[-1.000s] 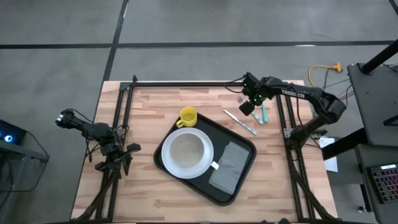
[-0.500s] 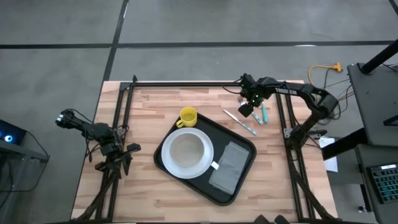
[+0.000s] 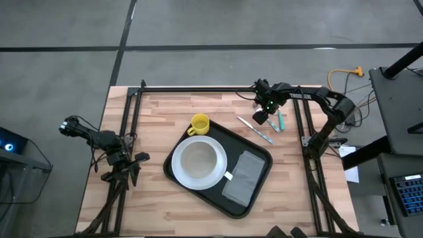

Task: Set up tray
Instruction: Put the blue fork on the gray napkin to the right of the white plate

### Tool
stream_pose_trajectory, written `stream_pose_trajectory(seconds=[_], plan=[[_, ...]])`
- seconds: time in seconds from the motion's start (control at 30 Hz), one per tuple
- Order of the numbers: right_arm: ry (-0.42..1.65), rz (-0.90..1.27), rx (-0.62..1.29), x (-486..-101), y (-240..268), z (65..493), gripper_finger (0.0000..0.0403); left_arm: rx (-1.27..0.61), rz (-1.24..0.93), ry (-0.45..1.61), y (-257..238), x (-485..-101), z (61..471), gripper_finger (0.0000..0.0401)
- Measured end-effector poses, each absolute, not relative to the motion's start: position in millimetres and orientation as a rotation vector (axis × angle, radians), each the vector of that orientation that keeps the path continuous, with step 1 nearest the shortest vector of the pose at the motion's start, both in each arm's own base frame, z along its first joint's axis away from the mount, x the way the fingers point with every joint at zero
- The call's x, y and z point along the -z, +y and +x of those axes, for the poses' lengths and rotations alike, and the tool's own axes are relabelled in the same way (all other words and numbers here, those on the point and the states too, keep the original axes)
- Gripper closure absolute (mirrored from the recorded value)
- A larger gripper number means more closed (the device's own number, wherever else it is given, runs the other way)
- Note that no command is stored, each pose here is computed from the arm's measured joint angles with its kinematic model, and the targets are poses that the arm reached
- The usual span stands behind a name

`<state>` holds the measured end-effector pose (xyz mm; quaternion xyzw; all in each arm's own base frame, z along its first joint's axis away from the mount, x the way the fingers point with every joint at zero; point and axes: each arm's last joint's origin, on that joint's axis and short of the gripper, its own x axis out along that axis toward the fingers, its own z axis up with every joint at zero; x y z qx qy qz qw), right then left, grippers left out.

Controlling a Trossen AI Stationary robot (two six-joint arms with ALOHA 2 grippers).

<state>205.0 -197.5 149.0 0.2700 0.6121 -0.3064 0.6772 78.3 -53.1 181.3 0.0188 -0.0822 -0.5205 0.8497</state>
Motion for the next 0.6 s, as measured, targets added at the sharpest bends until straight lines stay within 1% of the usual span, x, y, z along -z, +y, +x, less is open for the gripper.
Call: stream_pose_trajectory(seconds=[0.6], plan=[[1.392, 0.64, 0.707, -137, -195, 201, 0.02, 1.096, 0.04, -0.173, -53, -181, 78, 0.0289]])
